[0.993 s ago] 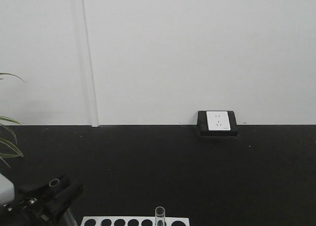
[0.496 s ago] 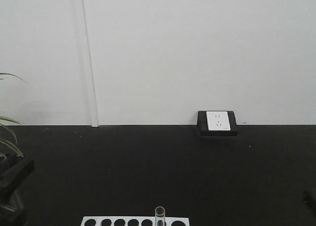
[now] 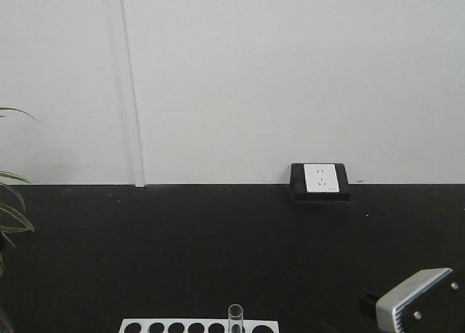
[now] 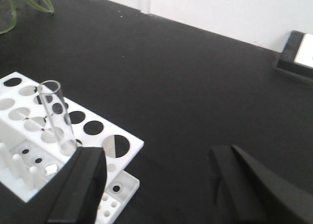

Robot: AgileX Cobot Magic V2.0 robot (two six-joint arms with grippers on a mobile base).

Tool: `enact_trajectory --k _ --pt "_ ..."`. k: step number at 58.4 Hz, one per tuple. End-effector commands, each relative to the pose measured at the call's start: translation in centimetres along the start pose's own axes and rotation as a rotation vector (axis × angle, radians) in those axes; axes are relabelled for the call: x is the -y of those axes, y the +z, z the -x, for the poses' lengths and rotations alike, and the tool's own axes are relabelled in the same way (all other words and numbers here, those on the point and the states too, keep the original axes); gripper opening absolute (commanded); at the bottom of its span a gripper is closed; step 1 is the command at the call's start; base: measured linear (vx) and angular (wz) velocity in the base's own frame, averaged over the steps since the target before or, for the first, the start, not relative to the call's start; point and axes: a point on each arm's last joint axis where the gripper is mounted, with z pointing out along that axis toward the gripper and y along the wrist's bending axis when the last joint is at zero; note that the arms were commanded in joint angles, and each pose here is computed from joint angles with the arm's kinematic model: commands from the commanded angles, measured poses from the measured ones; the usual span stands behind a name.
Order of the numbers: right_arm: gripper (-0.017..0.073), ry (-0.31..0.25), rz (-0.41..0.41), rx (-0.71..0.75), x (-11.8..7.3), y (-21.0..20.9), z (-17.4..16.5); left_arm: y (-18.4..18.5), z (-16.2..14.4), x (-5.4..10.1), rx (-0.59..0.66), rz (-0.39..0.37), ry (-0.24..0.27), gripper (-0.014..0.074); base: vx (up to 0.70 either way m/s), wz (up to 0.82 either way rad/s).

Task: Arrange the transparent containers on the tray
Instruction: 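Lower the right gripper onto another clear test tube and close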

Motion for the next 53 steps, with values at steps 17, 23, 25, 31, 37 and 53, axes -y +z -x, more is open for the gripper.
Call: enact_trajectory --k 17,23,25,31,37,53 --pt "0.0498 -0.011 0.015 0.118 -0.1 0.9 1.7 -0.6 2.0 0.4 0.104 -0.027 -0.016 0.0062 0.0 0.0" --pt "0.0498 -0.001 0.015 0.116 -0.1 0.9 1.7 -0.6 1.9 0.3 0.094 -0.023 -0.016 0.0062 0.0 0.0" --pt "0.0498 0.019 0.017 0.116 -0.1 0.9 1.7 -0.6 1.9 0.3 0.092 -0.023 -0.016 0.0062 0.0 0.0" --pt "0.0498 0.034 0.019 0.116 -0.1 0.9 1.7 -0.6 1.9 0.3 0.092 -0.023 -0.016 0.0062 0.0 0.0" --pt "0.0498 0.017 0.023 0.128 -0.2 0.9 1.8 -0.6 1.9 0.3 0.093 -0.023 -0.016 0.0062 0.0 0.0" --pt "0.0498 0.001 0.082 0.142 -0.9 3.2 1.0 -0.6 2.0 0.3 0.096 -0.024 -0.016 0.0062 0.0 0.0"
